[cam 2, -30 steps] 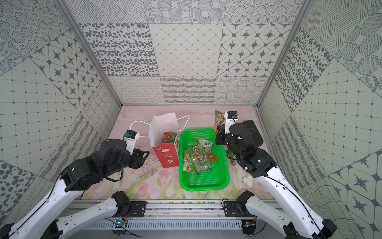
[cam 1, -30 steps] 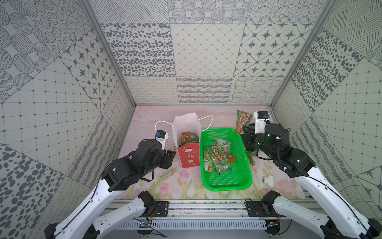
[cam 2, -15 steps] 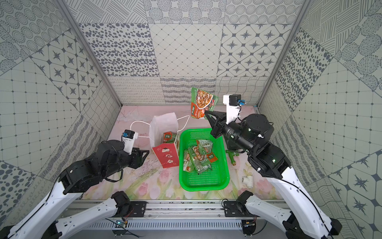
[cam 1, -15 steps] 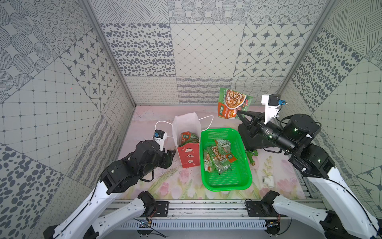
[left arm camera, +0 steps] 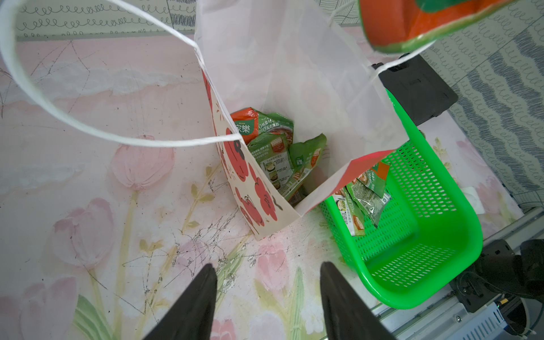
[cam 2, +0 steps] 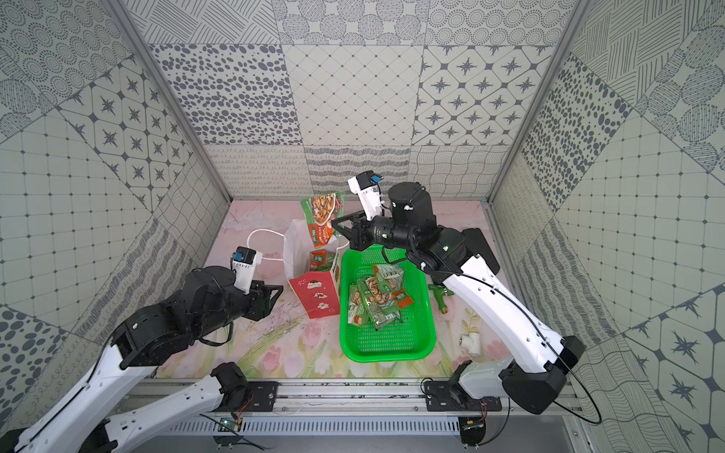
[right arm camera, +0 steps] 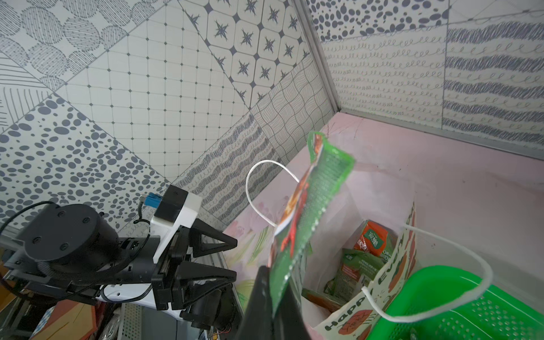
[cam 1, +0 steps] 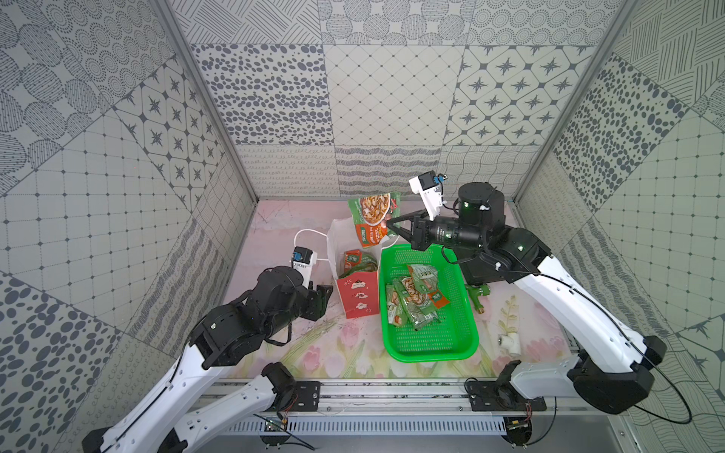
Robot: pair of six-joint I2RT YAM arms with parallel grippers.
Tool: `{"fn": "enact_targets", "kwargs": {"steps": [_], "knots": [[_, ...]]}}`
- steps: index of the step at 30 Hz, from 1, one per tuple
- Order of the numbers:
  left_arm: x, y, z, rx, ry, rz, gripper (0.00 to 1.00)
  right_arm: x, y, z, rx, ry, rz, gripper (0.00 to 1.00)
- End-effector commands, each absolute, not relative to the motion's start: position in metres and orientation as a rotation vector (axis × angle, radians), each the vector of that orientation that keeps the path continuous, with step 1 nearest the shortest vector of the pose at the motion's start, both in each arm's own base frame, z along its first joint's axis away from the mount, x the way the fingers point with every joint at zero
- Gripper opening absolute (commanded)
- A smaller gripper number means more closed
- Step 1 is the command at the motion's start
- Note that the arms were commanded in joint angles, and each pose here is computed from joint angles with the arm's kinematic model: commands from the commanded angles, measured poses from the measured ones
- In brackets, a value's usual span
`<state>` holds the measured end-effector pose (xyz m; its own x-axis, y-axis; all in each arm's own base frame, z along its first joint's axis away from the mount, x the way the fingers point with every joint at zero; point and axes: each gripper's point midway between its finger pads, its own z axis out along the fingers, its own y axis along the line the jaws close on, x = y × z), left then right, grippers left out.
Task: Place the condiment packets inside the bag
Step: Place the condiment packet in the paper bag.
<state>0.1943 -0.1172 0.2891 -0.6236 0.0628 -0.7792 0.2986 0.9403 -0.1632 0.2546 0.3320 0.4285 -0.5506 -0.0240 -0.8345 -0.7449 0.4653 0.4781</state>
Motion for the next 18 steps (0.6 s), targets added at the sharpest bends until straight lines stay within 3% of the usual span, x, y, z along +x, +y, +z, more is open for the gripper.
{"fn": "enact_targets", "kwargs": {"steps": [1, 10, 18], "knots": [[0.201, -0.122, 0.3, 0.259, 2.174, -0.369, 0.6, 0.253, 0.345, 0.414, -0.694, 1.994, 1.138, 0.0], [0.2, -0.123, 0.301, 0.262, 2.174, -0.372, 0.6, 0.243, 0.373, 0.349, -0.863, 2.227, 1.041, 0.0], [0.199, -0.126, 0.304, 0.268, 2.165, -0.403, 0.61, 0.23, 0.373, 0.326, -0.948, 2.303, 0.947, 0.0]]}}
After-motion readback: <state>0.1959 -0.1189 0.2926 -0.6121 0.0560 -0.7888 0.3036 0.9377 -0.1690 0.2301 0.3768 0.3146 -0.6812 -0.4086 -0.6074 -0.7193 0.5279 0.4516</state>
